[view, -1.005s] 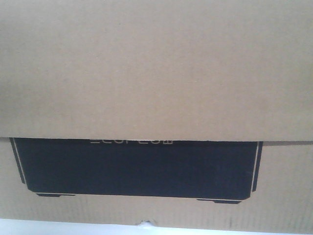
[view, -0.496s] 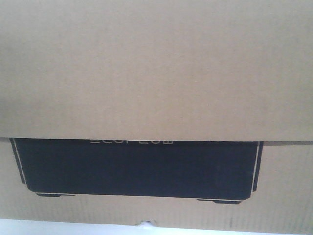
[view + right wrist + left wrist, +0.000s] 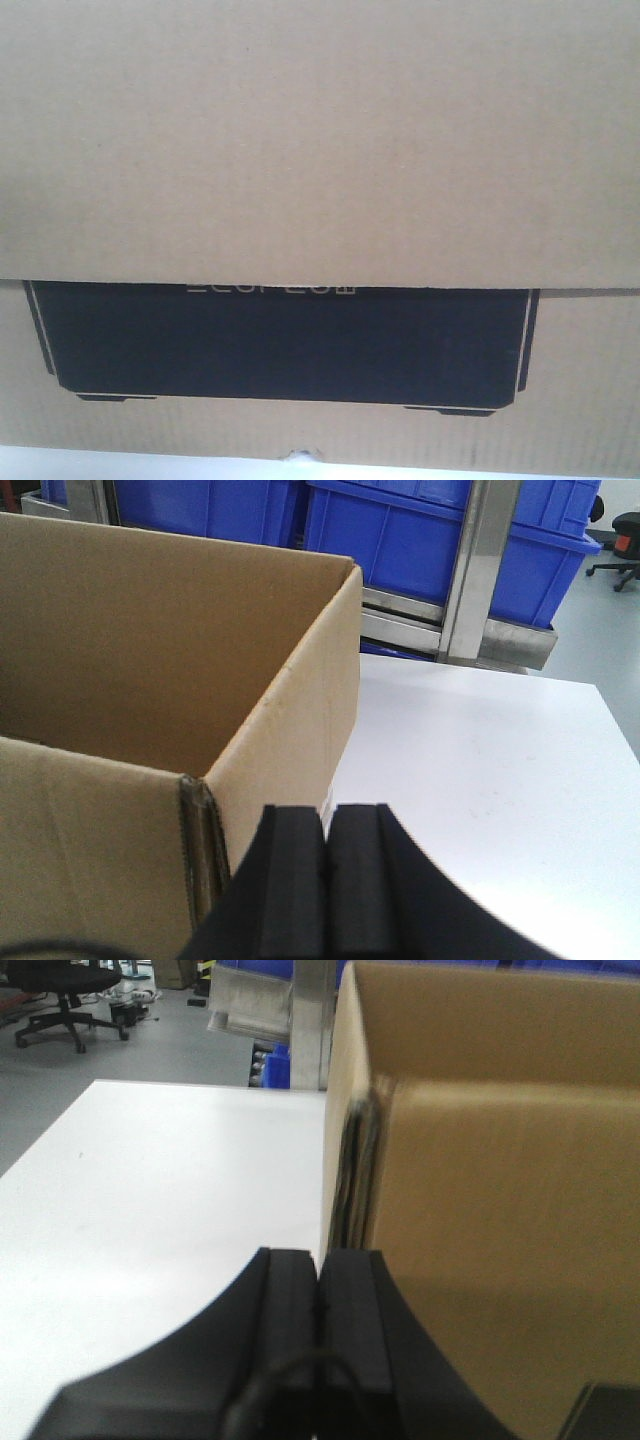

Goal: Grab box from left shelf to table start

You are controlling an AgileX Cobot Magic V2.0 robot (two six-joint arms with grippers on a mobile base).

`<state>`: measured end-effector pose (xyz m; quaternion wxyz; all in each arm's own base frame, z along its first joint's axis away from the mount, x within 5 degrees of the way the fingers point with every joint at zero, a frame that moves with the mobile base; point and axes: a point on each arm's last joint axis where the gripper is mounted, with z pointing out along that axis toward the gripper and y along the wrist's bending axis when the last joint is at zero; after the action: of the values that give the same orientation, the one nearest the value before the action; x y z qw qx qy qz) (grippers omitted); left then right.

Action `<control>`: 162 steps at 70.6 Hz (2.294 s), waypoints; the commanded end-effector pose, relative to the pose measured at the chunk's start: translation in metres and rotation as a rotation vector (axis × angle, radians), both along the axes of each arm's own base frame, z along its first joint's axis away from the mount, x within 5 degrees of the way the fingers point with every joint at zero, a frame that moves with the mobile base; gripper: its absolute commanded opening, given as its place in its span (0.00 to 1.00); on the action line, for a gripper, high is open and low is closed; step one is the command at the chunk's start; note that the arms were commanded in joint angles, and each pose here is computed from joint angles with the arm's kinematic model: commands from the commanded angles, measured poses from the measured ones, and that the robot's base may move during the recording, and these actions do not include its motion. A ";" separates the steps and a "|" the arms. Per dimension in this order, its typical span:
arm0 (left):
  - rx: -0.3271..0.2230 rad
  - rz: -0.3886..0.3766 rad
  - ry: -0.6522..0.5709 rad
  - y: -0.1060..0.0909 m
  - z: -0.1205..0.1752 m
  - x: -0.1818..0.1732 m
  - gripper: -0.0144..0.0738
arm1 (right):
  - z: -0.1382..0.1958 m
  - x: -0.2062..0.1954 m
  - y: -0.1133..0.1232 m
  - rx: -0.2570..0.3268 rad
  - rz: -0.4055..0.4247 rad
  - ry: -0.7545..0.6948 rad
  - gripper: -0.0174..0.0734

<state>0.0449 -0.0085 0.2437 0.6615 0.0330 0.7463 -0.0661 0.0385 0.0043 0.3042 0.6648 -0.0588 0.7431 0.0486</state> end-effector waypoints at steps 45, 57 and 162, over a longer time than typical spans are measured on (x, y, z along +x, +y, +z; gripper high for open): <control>-0.023 0.039 -0.147 0.002 -0.043 0.011 0.05 | 0.015 0.000 0.000 0.003 0.004 -0.105 0.26; -0.023 0.039 -0.147 0.002 -0.043 0.011 0.05 | 0.015 0.000 0.000 0.003 0.004 -0.105 0.26; -0.023 0.039 -0.147 0.002 -0.043 0.011 0.05 | -0.092 0.016 -0.007 0.066 -0.195 -0.226 0.26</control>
<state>0.0562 -0.0069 0.1908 0.6784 0.0245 0.7323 -0.0545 0.0569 -0.0023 0.1971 0.7038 0.0299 0.7098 0.0020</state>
